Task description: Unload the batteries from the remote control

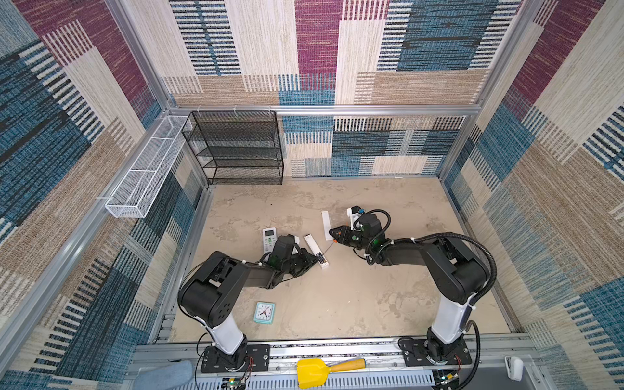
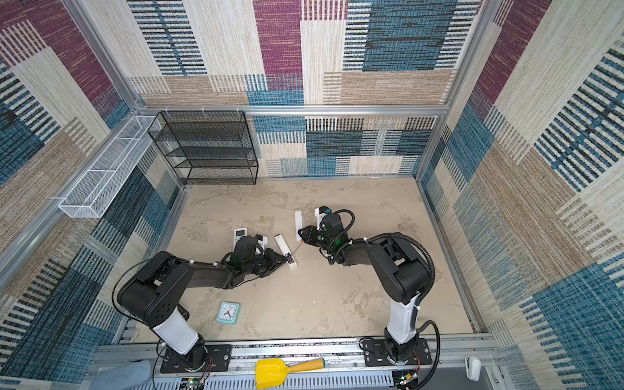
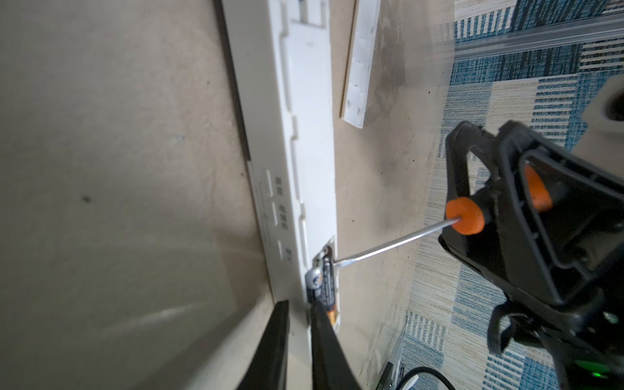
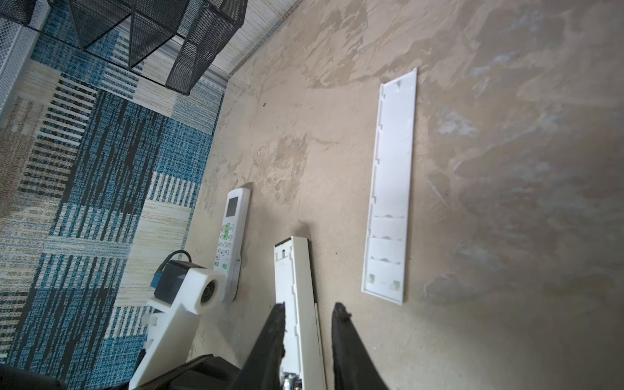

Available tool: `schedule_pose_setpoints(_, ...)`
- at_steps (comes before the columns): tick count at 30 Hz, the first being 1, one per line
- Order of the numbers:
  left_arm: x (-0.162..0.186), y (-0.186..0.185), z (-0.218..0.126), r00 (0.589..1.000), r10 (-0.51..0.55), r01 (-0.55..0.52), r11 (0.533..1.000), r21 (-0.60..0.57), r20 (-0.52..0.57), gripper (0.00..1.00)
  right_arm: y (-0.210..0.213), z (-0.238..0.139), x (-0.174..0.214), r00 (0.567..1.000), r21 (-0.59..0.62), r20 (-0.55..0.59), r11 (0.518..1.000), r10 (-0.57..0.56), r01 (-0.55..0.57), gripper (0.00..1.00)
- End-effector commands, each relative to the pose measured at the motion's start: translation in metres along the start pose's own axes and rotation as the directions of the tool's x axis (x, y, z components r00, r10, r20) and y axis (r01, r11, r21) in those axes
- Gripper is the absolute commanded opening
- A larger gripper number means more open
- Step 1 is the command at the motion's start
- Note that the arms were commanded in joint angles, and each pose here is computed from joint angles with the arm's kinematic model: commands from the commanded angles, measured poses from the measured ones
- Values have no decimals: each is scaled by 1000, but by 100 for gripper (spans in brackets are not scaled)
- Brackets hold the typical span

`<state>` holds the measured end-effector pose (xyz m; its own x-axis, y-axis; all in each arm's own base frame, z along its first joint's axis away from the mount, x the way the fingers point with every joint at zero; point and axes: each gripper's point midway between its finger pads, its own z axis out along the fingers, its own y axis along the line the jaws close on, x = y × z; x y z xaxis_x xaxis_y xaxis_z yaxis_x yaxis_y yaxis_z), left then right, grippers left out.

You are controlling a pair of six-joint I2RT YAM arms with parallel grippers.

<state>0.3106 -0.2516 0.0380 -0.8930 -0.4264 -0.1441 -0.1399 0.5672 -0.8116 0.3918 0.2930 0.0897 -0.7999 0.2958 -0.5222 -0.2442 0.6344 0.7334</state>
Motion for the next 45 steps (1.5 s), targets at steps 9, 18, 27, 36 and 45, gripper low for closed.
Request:
schedule_pose_setpoints(9,2,1,-3,1000,-1,1,1000,-14,-9,29,15,0,2,983,83,-18,980,-182,183,0)
schedule_pose_setpoints(18,3,0,-1,1000,-1,1,1000,-12,-19,25,25,9,11,958,117,-47,951,-282,285,0)
schedule_pose_setpoints(27,13,3,5,999,-5,4,999,-33,-34,20,34,13,14,936,145,-57,924,-348,353,0)
schedule_pose_setpoints(36,15,4,9,999,-8,6,999,-41,-36,16,53,20,27,855,197,-104,832,-508,518,0)
schedule_pose_setpoints(45,18,3,11,999,-7,6,999,-46,-35,13,54,24,44,906,140,-96,895,-413,423,0)
